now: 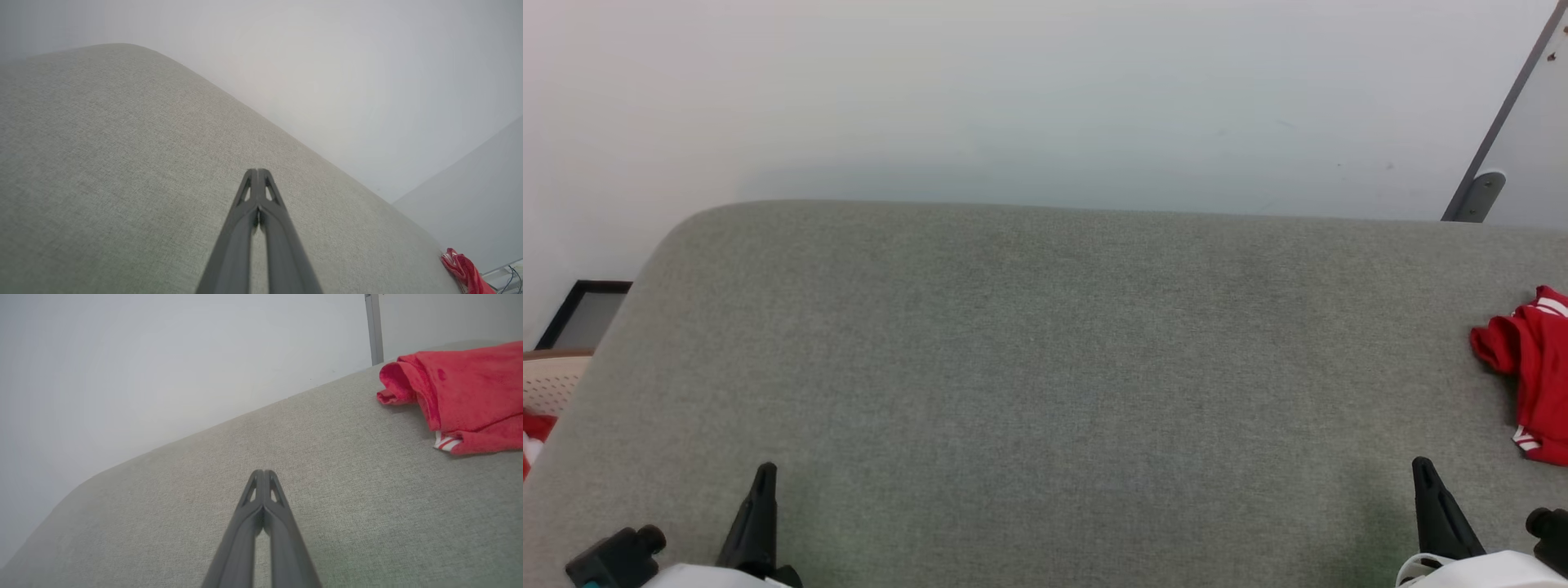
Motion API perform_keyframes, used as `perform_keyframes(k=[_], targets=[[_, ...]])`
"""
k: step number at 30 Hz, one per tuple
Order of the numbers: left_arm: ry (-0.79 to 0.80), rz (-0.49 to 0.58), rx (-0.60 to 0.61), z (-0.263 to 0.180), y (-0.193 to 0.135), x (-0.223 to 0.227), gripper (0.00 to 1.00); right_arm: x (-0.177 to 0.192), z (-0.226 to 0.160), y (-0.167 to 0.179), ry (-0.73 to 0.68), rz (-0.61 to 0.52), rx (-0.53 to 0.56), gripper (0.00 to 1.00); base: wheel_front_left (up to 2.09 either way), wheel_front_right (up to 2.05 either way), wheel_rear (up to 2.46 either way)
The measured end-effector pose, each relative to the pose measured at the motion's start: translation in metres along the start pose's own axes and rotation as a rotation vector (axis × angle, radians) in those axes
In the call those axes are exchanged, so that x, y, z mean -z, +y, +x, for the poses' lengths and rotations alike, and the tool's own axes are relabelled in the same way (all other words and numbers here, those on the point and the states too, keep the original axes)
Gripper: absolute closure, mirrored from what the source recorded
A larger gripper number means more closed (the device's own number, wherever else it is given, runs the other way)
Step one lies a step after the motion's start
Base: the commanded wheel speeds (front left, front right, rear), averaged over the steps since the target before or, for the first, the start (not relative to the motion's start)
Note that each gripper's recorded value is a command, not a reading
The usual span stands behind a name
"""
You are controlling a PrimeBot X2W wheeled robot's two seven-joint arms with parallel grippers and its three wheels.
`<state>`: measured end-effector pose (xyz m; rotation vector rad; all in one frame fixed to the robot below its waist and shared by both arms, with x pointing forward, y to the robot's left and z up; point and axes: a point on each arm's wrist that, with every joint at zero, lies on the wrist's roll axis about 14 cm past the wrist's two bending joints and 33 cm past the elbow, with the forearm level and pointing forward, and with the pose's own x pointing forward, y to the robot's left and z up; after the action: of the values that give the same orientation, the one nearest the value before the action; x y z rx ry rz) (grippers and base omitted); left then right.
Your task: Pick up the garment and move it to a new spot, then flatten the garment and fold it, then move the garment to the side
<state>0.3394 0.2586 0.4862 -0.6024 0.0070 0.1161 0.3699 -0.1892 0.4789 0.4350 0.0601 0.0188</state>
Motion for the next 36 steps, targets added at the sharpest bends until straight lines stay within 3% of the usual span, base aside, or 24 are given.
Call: perform_keyframes(k=[36], targets=[[0.025,-0.447,-0.001,0.019,-0.021,0.009,1.0,-0.008,0.008,-0.005,-0.009,0.525,0.042,1.0,0.0,0.0,0.0]])
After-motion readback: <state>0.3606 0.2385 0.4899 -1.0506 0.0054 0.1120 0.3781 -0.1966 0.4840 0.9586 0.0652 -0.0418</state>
